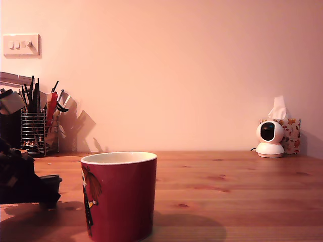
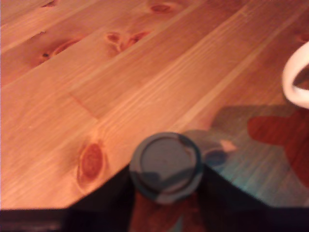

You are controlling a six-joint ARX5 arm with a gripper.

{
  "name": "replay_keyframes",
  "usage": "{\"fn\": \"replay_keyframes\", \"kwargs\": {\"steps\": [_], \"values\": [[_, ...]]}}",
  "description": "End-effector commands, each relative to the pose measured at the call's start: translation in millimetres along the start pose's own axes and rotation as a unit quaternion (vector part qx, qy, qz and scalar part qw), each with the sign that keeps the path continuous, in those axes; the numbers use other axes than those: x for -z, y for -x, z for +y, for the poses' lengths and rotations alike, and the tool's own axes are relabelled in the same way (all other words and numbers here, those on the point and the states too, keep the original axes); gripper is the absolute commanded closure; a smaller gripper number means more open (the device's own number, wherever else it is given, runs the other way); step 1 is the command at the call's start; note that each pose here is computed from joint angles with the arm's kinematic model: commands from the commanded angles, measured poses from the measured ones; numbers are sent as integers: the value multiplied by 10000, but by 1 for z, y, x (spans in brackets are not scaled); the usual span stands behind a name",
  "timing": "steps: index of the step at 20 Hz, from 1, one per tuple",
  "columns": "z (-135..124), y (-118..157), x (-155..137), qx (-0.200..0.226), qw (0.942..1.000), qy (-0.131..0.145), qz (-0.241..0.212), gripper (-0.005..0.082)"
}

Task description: Pick up the coffee capsules on the table and drop them inside the coffee cup

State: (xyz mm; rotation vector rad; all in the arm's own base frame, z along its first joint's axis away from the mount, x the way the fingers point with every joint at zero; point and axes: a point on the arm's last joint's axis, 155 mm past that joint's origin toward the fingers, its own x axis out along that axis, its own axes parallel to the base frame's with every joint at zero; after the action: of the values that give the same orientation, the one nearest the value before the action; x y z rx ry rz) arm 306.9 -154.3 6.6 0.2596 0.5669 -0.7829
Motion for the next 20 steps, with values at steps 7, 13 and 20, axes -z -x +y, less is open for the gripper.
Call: {"fn": "replay_keyframes", "kwargs": {"steps": [7,13,20], "values": [[-7,0,1,134,9999,71,-24,614],[-7,19,-23,54,9992,328,-242,614],[-22,41,-20,169,9978,648,27,614]]}}
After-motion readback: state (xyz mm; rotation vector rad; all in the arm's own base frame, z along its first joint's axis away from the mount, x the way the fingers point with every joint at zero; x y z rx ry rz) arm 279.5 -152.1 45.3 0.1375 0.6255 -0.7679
